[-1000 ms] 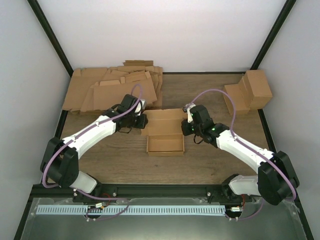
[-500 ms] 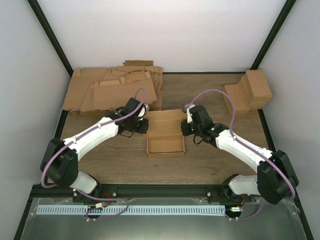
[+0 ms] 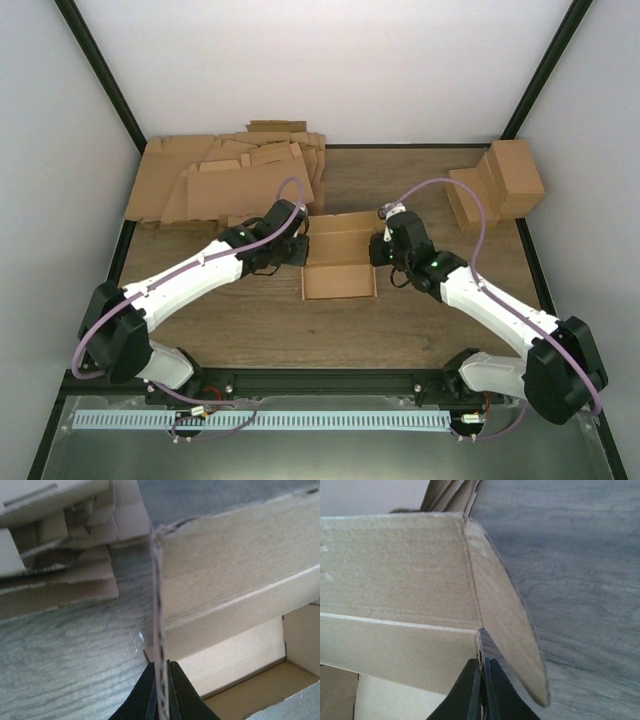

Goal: Fold the paper box

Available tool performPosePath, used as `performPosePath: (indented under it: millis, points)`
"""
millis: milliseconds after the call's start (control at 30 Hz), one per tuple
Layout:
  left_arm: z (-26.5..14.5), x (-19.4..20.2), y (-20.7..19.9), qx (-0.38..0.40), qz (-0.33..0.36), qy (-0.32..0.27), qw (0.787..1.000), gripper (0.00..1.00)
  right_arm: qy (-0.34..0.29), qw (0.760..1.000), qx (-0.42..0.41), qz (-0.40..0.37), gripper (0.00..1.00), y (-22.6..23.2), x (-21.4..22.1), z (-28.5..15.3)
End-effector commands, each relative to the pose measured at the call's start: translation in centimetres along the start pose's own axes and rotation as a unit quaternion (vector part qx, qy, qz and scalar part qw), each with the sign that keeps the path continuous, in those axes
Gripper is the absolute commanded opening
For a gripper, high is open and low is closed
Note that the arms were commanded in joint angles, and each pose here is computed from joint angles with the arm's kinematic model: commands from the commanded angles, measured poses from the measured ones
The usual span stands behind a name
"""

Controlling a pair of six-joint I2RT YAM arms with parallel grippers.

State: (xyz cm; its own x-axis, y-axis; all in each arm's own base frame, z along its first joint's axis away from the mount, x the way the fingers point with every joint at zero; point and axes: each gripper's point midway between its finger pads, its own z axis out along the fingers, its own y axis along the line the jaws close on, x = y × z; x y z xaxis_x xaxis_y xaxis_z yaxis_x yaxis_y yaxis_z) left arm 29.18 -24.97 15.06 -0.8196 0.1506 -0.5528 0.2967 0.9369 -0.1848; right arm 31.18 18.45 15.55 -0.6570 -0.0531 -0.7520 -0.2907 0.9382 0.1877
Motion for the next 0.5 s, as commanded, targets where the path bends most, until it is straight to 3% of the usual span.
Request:
performPosePath:
  millis: [0,233,467]
  points:
    - [-2.0,-4.7,-1.2,0.001,-0.031,-0.096,0.995,0.04,-0.090,0.995,0.019,0.041,0.02,-0.5,-3.9,-1.0]
    - [-2.0,-8.1,-2.8,0.007,-0.042,-0.176,0.983,0.04,-0.150,0.984,0.063,0.065,0.02,-1.7,-5.8,-0.7]
    - [0.6,-5.8,-3.9,0.023,-0.040,-0.191,0.981,0.04,-0.161,0.983,0.047,0.075,0.02,-1.7,-3.5,0.8]
